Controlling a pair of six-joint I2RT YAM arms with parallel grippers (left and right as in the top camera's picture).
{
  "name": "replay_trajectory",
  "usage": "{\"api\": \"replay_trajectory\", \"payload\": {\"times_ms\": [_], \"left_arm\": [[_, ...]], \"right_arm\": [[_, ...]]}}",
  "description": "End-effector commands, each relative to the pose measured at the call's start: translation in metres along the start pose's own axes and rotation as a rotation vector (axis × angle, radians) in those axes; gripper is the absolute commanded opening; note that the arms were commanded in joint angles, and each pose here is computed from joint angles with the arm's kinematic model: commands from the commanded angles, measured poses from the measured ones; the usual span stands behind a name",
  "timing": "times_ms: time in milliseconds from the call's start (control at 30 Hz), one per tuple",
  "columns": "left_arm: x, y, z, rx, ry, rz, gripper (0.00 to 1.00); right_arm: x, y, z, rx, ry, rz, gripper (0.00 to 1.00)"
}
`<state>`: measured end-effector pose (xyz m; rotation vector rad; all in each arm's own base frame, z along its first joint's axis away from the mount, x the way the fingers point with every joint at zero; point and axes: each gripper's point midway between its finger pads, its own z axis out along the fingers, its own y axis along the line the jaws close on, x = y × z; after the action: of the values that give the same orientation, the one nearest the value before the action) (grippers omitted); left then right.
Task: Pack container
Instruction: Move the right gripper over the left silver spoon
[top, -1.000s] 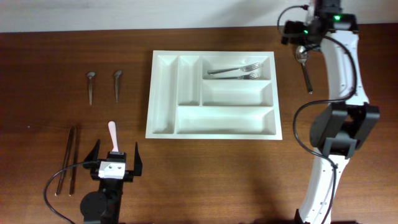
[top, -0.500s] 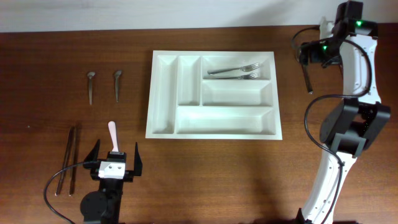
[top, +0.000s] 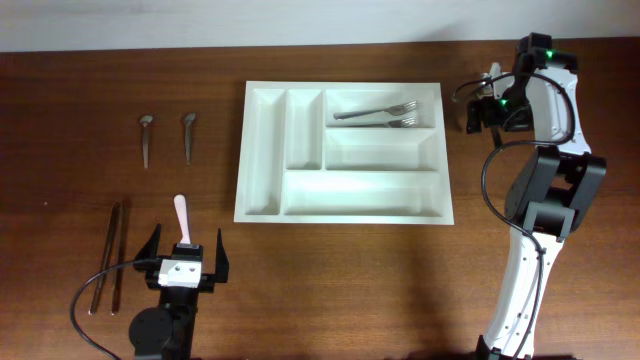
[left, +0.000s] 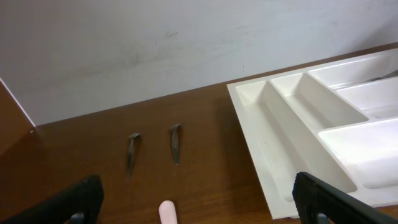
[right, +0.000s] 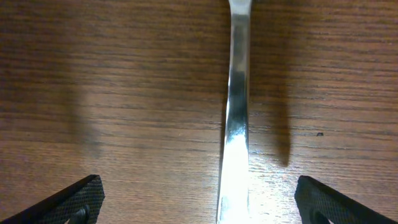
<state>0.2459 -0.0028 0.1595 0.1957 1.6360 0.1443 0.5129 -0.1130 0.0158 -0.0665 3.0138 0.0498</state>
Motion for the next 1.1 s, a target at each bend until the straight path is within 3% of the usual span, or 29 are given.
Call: {"api": "replay_trajectory", "payload": {"times_ms": [0, 800, 933, 1067], "left_arm": [[0.003, 0.001, 0.000, -0.010, 0.003, -0.003, 0.99], [0.003, 0.001, 0.000, -0.010, 0.002, -0.003, 0.99], [0.003, 0.001, 0.000, -0.010, 0.003, -0.003, 0.99], [0.003, 0.001, 0.000, -0.010, 0.003, -0.003, 0.99]], "right_arm": [[0.000, -0.002, 0.004, 0.019, 0.009, -0.035, 0.99], [-0.026, -0.011, 0.024, 0.046, -0.088, -0.036, 1.00], [-0.024, -0.012, 0.029, 0.043, -0.077, -0.037, 0.90], [-0.024, -0.011, 0.031, 0.036, -0.079, -0.037, 0.92]]}}
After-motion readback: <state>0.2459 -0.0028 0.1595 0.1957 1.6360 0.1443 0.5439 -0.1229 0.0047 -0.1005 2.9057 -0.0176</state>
